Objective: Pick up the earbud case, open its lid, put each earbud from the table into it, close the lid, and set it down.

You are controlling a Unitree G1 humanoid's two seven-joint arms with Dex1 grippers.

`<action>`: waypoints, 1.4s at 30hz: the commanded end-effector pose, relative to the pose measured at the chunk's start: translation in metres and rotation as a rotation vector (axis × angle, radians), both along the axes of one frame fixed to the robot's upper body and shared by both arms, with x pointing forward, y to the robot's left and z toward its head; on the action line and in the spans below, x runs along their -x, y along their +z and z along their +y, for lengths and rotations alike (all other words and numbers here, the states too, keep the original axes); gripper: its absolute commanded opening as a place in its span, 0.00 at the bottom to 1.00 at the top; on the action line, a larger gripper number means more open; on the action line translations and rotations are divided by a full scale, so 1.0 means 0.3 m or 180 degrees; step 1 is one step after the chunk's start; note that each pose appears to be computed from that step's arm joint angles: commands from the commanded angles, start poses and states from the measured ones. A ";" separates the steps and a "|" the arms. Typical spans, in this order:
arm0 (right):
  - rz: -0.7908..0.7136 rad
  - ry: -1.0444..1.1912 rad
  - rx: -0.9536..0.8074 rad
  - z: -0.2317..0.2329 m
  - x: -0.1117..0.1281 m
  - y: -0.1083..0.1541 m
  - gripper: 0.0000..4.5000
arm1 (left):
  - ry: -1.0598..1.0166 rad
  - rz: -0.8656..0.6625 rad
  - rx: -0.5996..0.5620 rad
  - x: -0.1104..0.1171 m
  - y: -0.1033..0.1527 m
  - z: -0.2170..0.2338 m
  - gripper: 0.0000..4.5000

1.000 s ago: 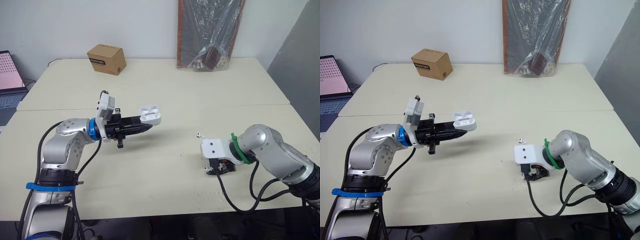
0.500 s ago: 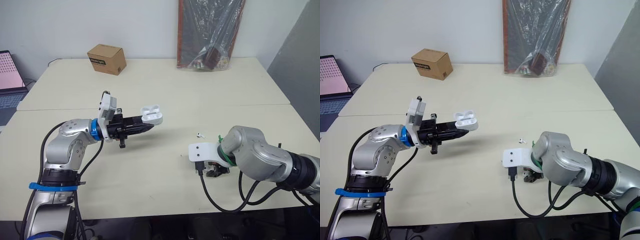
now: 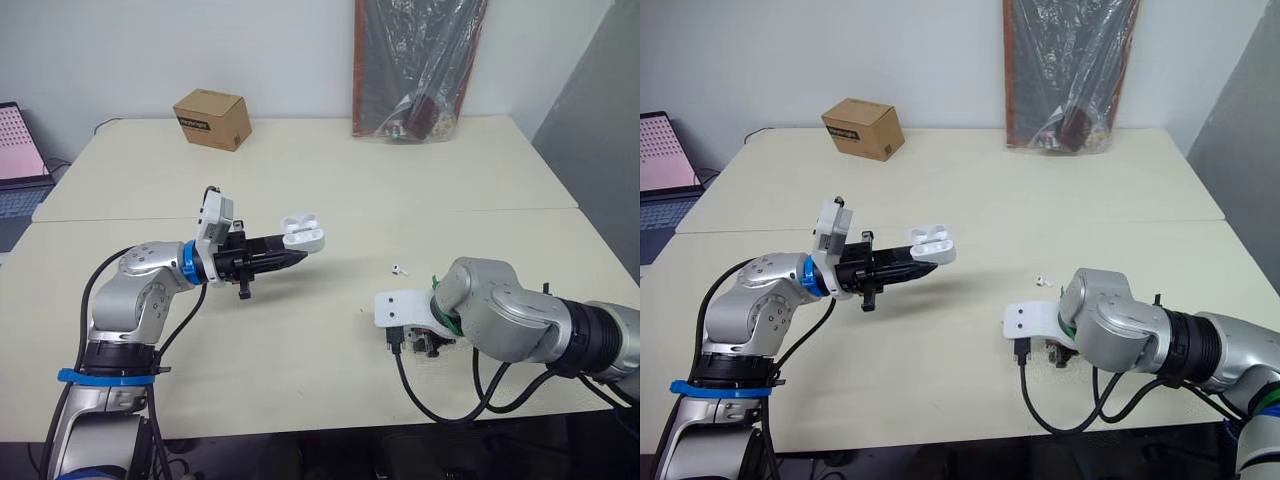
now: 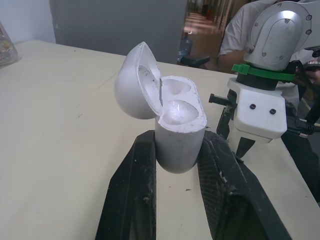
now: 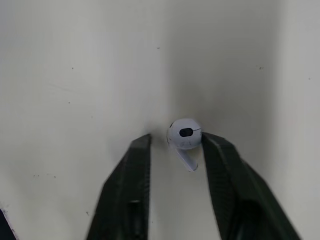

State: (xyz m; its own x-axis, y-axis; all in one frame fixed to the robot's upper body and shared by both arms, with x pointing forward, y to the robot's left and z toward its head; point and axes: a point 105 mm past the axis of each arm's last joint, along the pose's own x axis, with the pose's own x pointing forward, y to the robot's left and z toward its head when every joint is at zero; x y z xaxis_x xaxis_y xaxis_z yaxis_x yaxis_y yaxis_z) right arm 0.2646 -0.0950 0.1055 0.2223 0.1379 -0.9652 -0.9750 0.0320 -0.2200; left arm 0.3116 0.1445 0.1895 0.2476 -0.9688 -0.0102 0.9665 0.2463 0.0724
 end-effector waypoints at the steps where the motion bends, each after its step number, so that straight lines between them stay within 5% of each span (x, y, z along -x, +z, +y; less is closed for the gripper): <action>1: -0.0047 0.0010 0.0039 0.003 -0.006 0.007 0.34 | -0.0074 -0.0163 0.0014 0.016 0.035 -0.014 0.18; 26: -0.0053 0.0034 0.0094 0.016 -0.012 0.000 0.34 | -0.0033 -0.0154 0.0014 0.020 0.033 -0.010 0.18; 31: -0.0059 0.0047 0.0099 0.019 -0.010 0.000 0.08 | -0.0029 -0.0155 0.0014 0.021 0.034 -0.009 0.18; 42: -0.0084 0.0047 0.0096 0.016 -0.012 0.007 0.08 | -0.0017 -0.0153 0.0027 0.010 0.032 -0.006 0.18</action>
